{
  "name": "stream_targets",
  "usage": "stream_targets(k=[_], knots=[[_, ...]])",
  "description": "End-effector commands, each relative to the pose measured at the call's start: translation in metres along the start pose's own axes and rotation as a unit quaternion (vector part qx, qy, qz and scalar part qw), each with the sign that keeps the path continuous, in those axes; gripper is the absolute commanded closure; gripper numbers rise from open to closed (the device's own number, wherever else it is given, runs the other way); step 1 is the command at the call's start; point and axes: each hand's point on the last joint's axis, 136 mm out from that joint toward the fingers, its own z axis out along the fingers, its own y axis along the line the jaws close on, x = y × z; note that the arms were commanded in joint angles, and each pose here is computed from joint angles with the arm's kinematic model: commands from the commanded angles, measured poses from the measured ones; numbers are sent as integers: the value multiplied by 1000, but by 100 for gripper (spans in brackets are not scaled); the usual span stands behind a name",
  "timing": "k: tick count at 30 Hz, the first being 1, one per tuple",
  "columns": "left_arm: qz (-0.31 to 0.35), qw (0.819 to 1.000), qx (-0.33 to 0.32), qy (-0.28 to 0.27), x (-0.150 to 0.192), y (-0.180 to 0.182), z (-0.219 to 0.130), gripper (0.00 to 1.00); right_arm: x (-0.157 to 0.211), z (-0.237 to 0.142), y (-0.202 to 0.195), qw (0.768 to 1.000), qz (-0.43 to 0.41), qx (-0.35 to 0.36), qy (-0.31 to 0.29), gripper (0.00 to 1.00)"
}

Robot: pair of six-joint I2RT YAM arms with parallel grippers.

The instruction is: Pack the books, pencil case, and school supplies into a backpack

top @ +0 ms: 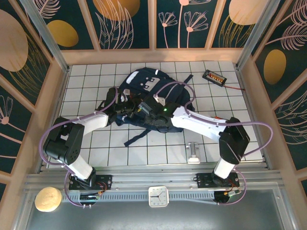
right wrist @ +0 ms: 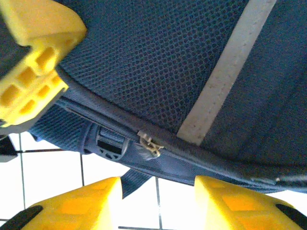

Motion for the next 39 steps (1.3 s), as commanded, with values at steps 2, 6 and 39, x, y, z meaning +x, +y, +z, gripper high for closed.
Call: stream_targets(k=[2,6,39], knots=[[15,998,50,18,2,-38,3,100,-5,-3,-2,1000,28,-4,-3,53],[17,998,50,21,2,-40,3,100,-9,7,-2,1000,23,11,-4,52],[67,997,-33,29,3,-10,0,100,-6,9,-31,997,-3,76,23,100]])
